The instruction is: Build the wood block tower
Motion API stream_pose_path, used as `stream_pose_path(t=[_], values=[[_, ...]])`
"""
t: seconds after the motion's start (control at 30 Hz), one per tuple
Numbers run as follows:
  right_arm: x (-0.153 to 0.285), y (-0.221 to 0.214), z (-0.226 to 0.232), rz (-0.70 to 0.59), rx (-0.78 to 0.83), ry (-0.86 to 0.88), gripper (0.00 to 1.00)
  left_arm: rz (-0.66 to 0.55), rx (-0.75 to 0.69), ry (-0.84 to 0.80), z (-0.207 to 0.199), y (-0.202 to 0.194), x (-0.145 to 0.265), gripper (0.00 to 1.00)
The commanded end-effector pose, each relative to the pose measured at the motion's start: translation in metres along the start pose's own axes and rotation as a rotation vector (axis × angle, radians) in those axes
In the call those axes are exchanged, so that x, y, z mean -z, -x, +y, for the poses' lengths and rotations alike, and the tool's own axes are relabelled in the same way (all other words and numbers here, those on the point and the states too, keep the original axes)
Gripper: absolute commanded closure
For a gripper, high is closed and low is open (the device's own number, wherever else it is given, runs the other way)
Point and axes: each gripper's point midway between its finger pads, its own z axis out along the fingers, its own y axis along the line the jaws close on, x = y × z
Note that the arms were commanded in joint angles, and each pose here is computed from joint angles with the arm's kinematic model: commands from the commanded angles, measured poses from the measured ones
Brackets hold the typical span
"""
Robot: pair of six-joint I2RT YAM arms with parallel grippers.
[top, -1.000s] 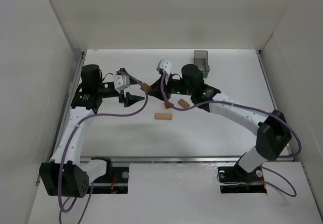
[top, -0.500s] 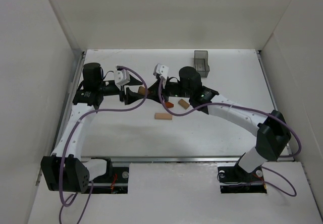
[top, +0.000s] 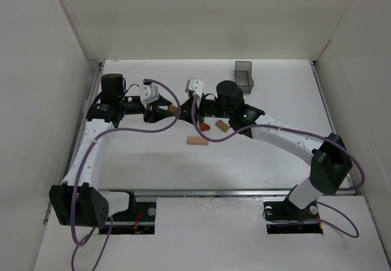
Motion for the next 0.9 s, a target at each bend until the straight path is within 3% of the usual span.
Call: stream_pose_path(t=[0.0,0.07,0.23,0.27,0.37,0.4,0.43,0.53,0.67,0.87], values=[[0.006,0.035,0.01,-0.084,0.067,0.033,1.0,-0.016,-0.066,-0.034,-0.003,0.012,0.001,0.68],[0.006,0.035,0.01,-0.084,0.067,0.033,1.0,-0.016,-0.056,-0.034,-0.001,0.013,0.0,0.83],[0.004,0.031,0.008,-0.075,0.062,0.026,1.0,0.008,-0.044,-0.023,-0.001,0.008,0.001,1.0],[0.004,0.035,0.007,-0.082,0.066,0.024,0.94,0.022,-0.043,-0.011,0.001,0.007,0.002,1.0],[0.0,0.023,0.002,-0.033,0.028,0.003,0.43,0.06,-0.042,0.024,0.007,0.003,0.005,1.0],[-0.003,0.017,-0.001,-0.013,-0.009,-0.012,0.32,0.102,-0.033,0.057,0.015,-0.007,0.006,1.0],[-0.002,0.012,-0.008,0.007,-0.033,-0.055,0.28,0.122,-0.042,0.081,0.02,-0.007,0.008,1.0],[0.002,-0.001,-0.026,0.047,-0.104,-0.156,0.18,0.212,-0.032,0.156,0.035,-0.025,0.015,1.0],[0.02,-0.022,-0.046,0.076,-0.204,-0.264,0.16,0.309,-0.019,0.235,0.057,-0.048,0.018,1.0],[0.071,-0.066,-0.104,0.178,-0.436,-0.616,0.12,0.516,-0.043,0.182,0.062,-0.104,-0.004,1.0]])
